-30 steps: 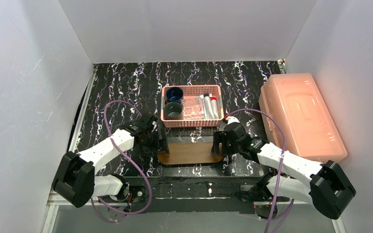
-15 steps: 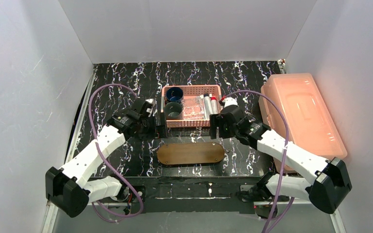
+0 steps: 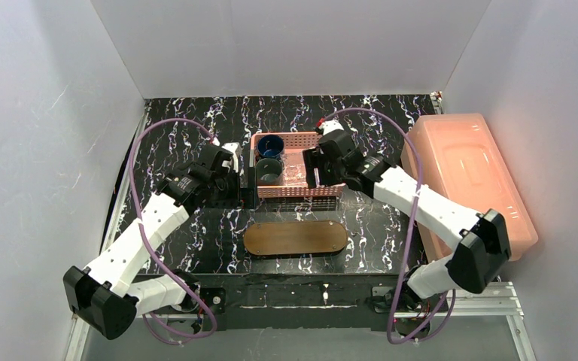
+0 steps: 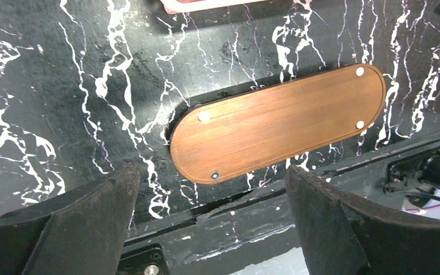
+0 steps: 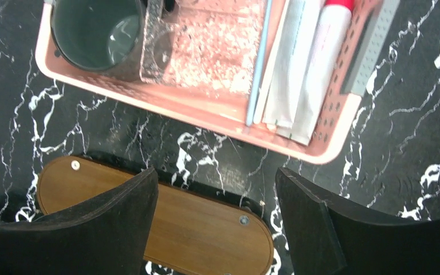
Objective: Prepare toiletry sets of a toothbrush and toothpaste on the tray
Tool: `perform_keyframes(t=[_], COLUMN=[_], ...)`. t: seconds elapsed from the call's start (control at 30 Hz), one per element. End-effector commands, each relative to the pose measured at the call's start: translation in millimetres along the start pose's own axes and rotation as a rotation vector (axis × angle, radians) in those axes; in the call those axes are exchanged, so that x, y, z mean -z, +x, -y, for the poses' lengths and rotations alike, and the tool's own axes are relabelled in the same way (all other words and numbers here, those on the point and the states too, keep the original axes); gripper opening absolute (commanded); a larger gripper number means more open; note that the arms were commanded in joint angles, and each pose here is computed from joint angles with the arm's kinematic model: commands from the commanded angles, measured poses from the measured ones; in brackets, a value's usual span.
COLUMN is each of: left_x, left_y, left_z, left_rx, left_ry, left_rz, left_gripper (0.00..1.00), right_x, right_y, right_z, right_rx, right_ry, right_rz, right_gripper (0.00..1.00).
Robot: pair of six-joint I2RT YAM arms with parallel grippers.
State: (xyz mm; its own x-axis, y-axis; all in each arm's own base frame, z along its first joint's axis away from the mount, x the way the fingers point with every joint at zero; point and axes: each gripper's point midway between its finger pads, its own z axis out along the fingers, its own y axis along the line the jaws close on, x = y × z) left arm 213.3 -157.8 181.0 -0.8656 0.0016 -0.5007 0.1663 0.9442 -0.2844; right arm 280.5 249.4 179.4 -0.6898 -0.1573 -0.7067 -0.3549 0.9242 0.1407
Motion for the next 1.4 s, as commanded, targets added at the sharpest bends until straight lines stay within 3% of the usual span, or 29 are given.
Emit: perform_keyframes(t=[0.0,0.3,0.67,1.37], left_x=[12,8,14,21], left_y=[-13,-15,-12,-11], left_z=[-9,-29,-34,-38], left_rx=[-0.058,-0.079,-0.080,-0.084], left_ry=[-0.043,-0.104,-0.110,-0.118], left_rz=[0.084,0.196,0.224,0.253], left_gripper=[0.98,0.98,0.98,0.98], right_x=[-9,-42,-79,-115], right_y=[-23,-36,-35,-37], right_z=[-16,-29,-34,-35], right_rx=[0.028,0.041,0.025,0.002], right_ry=[-0.005,0.046,0.081,0.142], right_rz=[0.020,-0.010,-0.035,-0.042], right_gripper=[0.82,0.74,0.60,0.51])
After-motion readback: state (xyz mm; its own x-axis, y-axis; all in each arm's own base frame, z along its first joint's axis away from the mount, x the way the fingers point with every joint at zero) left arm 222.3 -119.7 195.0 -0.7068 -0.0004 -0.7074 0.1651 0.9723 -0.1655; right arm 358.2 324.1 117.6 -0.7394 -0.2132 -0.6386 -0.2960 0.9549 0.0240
